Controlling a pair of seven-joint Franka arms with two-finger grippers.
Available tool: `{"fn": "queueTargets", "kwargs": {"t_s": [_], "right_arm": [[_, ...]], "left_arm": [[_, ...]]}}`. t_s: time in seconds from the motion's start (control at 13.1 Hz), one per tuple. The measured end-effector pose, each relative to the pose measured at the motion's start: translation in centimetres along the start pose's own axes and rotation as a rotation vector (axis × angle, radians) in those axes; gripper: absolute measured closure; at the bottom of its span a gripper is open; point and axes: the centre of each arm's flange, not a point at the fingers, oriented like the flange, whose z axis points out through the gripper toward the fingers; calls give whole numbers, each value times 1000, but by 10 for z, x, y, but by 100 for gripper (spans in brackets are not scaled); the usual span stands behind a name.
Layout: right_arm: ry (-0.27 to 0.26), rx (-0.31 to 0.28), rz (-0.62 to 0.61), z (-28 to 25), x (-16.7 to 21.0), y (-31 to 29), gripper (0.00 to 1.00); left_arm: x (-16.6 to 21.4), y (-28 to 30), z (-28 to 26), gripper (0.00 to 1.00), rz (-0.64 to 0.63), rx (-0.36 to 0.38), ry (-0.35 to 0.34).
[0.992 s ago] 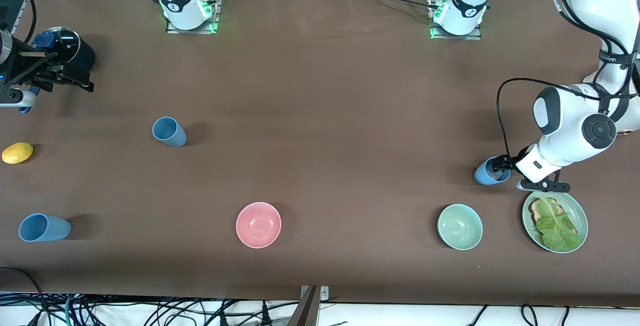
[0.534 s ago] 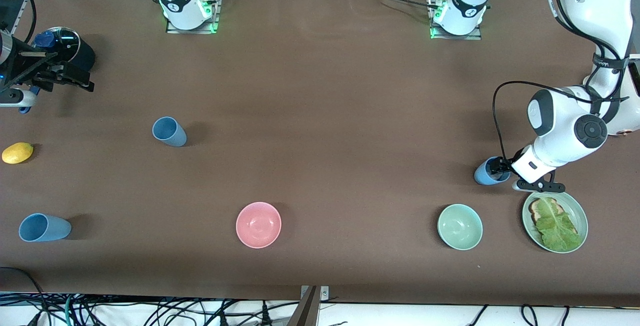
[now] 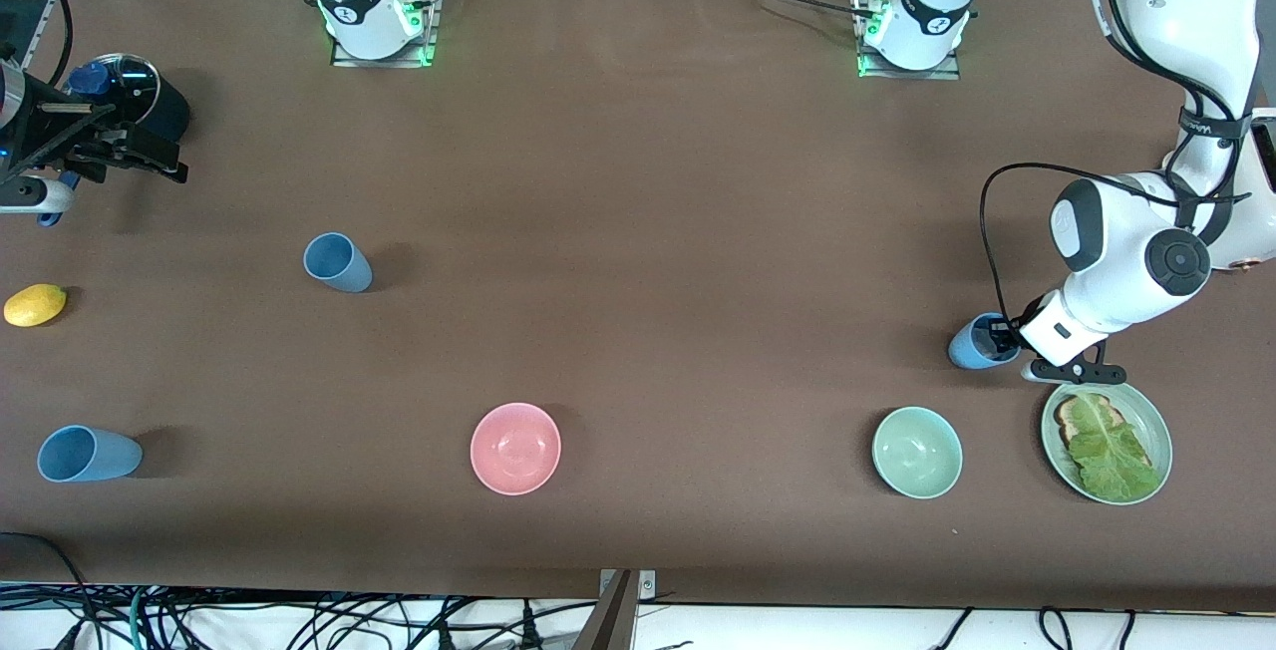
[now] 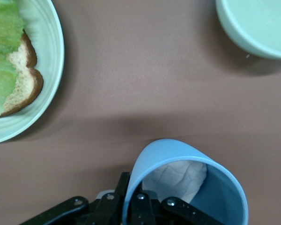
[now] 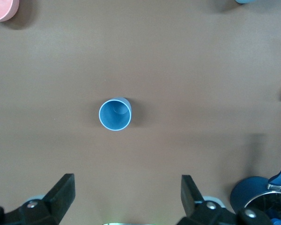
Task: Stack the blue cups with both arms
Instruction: 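Lower the left gripper and close it on the tissue cup's rim, then lift the tissue cup and carry it toward the table center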
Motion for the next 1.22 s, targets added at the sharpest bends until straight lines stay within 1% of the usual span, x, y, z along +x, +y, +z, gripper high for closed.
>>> {"fn": "queueTargets", "kwargs": {"t_s": [0.38, 0.69, 0.92, 1.22], "right_arm": [[0, 0, 0, 0, 0, 0, 0], [-1, 0, 0, 0, 0, 0, 0], [-1, 0, 0, 0, 0, 0, 0], [-1, 0, 0, 0, 0, 0, 0]], "left_arm": [[12, 22, -12, 95, -18, -16, 17], [26, 58, -42, 95, -66, -46, -23], [28, 97, -57, 95, -120, -69, -50], [24, 172, -68, 95, -216, -72, -56]]}}
